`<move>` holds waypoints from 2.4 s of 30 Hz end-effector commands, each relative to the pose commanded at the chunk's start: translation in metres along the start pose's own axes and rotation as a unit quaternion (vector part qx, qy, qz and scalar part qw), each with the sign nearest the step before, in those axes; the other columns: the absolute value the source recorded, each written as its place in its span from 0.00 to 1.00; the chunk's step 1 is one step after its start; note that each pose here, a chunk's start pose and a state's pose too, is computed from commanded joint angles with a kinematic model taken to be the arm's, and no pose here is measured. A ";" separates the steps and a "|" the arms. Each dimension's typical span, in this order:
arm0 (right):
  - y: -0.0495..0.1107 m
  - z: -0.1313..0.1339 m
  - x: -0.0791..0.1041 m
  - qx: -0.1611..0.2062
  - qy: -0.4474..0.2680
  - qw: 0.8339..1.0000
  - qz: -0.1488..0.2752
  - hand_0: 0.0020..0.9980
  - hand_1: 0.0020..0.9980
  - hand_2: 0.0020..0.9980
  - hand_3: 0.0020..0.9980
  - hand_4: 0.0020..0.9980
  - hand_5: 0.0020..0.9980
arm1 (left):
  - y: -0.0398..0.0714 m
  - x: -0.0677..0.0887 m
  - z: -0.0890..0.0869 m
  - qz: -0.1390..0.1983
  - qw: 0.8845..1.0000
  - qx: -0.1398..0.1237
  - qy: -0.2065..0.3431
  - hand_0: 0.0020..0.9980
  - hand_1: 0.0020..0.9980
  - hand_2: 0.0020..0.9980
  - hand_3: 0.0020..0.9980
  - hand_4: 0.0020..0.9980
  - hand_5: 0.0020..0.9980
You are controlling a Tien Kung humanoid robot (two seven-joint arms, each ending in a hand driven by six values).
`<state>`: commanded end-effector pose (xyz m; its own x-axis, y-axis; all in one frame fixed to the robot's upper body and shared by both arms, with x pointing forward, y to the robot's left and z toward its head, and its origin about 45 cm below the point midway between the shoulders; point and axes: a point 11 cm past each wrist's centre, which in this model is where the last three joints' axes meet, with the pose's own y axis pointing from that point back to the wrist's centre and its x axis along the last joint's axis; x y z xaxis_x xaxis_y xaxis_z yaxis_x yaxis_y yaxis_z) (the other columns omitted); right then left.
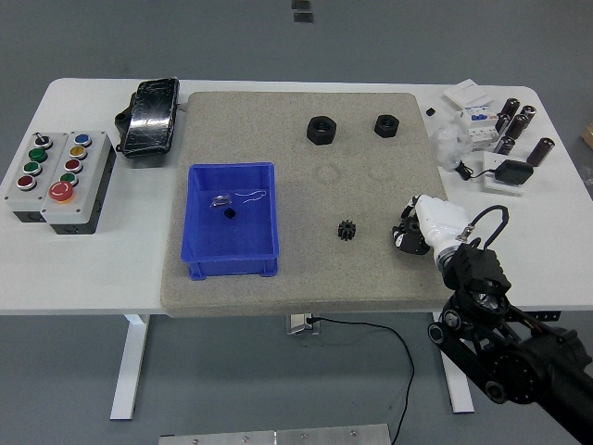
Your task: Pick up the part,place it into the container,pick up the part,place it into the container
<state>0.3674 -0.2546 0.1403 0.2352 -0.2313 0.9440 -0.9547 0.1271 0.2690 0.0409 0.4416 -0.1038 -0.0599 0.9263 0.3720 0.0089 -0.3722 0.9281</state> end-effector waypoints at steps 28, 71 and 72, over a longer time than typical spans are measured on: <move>-0.002 -0.078 0.049 0.099 -0.017 0.992 0.078 0.41 0.61 0.65 0.63 0.45 0.08 | 0.000 0.001 -0.001 0.000 1.000 0.002 -0.001 0.67 0.63 0.55 0.60 0.71 0.35; -0.004 -0.013 -0.003 0.010 0.021 1.000 -0.006 0.32 0.51 0.46 0.55 0.50 0.06 | 0.000 -0.001 0.000 0.000 1.000 -0.001 -0.002 0.67 0.63 0.55 0.60 0.71 0.35; -0.004 -0.013 -0.004 0.011 0.020 1.000 -0.005 0.32 0.51 0.46 0.55 0.50 0.06 | 0.000 -0.001 0.000 0.000 1.000 -0.001 -0.002 0.67 0.63 0.55 0.60 0.71 0.35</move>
<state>0.3729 -0.2418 0.1381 0.2512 -0.1932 0.9485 -0.9559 0.1043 0.2744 0.0411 0.4410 -0.1040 -0.0554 0.9269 0.3712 0.0069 -0.3714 0.9285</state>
